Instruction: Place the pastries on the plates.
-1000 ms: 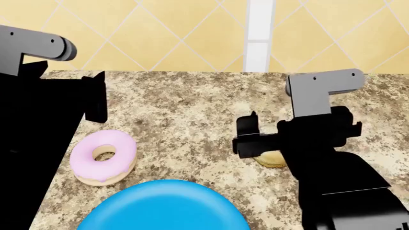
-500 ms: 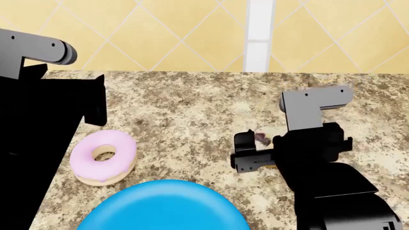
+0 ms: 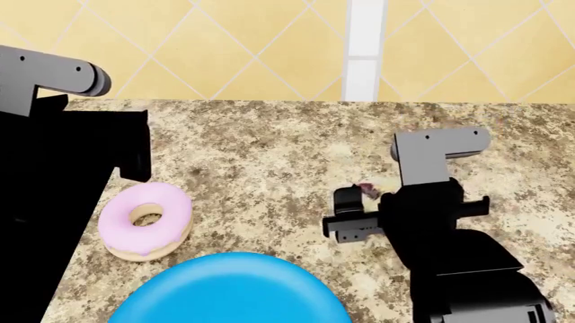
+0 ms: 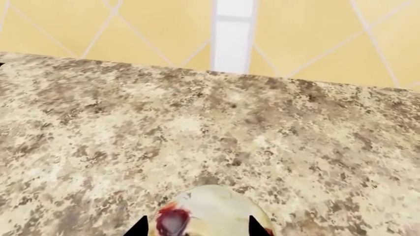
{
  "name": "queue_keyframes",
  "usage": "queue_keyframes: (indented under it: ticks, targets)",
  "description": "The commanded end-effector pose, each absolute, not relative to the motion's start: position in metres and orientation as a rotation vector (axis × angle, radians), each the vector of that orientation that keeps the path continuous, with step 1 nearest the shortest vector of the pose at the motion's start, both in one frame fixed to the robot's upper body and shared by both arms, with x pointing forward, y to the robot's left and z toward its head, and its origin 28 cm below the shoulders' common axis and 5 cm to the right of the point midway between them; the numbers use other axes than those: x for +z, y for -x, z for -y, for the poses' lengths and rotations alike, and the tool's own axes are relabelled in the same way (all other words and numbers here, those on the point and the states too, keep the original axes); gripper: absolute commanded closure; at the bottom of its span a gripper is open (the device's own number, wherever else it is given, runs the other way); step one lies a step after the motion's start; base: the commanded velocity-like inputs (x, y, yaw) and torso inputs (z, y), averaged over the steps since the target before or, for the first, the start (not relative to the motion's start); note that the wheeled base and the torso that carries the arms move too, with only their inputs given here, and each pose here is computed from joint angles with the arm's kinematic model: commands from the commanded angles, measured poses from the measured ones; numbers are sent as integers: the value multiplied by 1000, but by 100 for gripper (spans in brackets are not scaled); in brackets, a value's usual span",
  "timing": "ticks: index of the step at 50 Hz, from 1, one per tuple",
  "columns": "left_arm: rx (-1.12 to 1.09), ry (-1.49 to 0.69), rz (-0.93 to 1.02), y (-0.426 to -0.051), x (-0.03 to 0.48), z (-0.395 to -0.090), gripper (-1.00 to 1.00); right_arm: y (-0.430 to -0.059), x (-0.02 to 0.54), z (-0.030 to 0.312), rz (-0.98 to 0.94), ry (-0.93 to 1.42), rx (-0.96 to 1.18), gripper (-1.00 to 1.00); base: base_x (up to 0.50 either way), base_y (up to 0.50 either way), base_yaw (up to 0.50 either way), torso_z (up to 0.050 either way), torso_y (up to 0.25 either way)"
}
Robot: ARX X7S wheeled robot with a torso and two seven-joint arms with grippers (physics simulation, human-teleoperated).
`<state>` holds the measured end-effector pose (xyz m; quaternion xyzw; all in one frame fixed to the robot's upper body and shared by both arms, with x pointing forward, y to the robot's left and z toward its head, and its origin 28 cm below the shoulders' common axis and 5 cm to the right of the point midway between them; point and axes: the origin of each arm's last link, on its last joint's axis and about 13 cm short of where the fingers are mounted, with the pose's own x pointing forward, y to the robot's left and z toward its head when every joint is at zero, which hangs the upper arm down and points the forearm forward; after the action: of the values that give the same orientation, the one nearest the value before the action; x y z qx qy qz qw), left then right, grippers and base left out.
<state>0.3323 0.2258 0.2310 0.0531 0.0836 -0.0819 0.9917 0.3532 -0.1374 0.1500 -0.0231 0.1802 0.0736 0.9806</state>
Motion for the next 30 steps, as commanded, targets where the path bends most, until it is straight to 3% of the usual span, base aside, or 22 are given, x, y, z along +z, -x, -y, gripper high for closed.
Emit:
queue_keyframes:
  ticks: [1, 30]
  targets:
    - [-165, -109, -169, -329, 230, -228, -100, -354, 153, 140, -336, 89, 113, 100, 0, 0, 0, 0, 0]
    - [-209, -141, -252, -327, 220, -229, -100, -338, 199, 141, -177, 133, 102, 100, 0, 0, 0, 0, 0]
